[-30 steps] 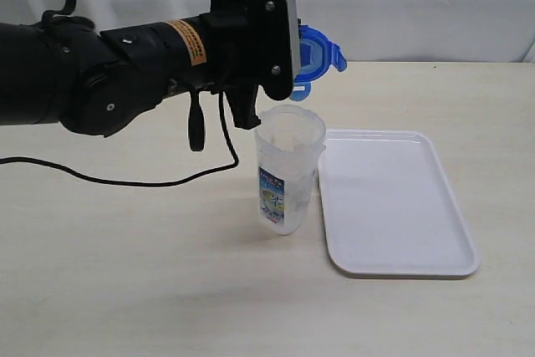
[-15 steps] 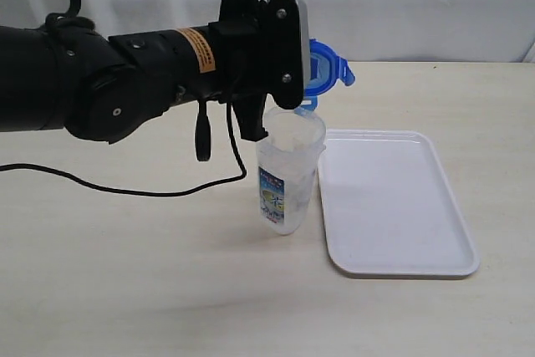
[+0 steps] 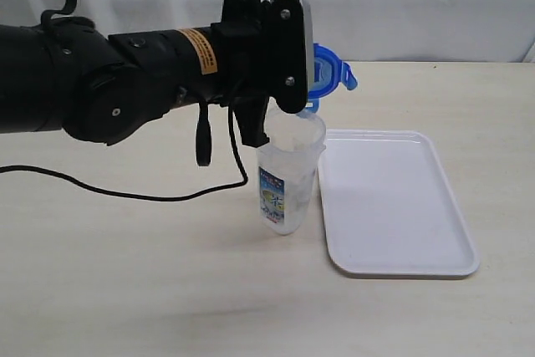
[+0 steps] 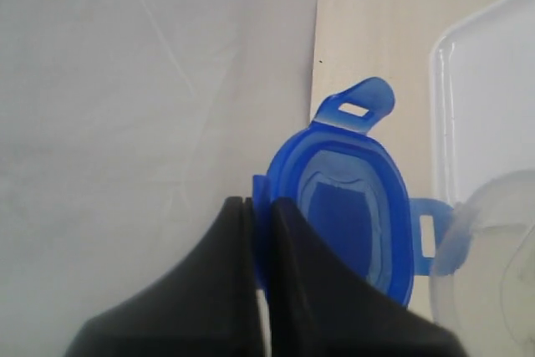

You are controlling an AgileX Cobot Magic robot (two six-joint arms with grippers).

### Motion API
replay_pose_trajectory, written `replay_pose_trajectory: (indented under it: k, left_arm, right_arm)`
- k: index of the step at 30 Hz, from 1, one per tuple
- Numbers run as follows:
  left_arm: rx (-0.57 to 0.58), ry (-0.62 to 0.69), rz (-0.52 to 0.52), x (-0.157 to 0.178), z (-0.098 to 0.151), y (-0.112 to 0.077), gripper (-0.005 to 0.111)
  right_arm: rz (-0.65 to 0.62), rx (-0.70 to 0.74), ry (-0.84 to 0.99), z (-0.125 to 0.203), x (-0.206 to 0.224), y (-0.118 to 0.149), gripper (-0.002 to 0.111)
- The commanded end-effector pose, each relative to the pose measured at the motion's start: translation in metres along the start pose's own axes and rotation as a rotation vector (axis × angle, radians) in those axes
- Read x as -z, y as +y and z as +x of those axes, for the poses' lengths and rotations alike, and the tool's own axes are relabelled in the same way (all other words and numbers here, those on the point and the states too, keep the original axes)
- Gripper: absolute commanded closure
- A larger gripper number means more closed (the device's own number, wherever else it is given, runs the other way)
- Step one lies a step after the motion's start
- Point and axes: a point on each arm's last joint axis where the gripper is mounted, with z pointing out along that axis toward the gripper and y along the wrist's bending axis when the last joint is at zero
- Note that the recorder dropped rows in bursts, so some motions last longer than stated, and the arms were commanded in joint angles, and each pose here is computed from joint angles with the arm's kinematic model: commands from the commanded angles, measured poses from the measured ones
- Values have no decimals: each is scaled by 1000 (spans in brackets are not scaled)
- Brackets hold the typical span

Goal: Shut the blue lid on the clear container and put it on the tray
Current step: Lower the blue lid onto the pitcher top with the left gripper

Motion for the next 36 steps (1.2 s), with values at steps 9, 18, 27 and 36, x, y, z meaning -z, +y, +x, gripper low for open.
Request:
replay_pose_trajectory:
  k: [9, 18, 27, 36]
  left_arm:
    - [32, -15, -21, 11, -10, 9, 107]
    - [1, 9, 55, 13, -11, 2, 107]
    - [0, 6, 50, 27, -12, 3, 107]
    - [0, 9, 72, 28, -7, -14, 107]
  right_arm:
    - [5, 4, -5, 0, 0, 0, 104]
    - [5, 4, -5, 0, 0, 0, 104]
    - [5, 4, -5, 0, 0, 0, 104]
    - [5, 4, -5, 0, 0, 0, 104]
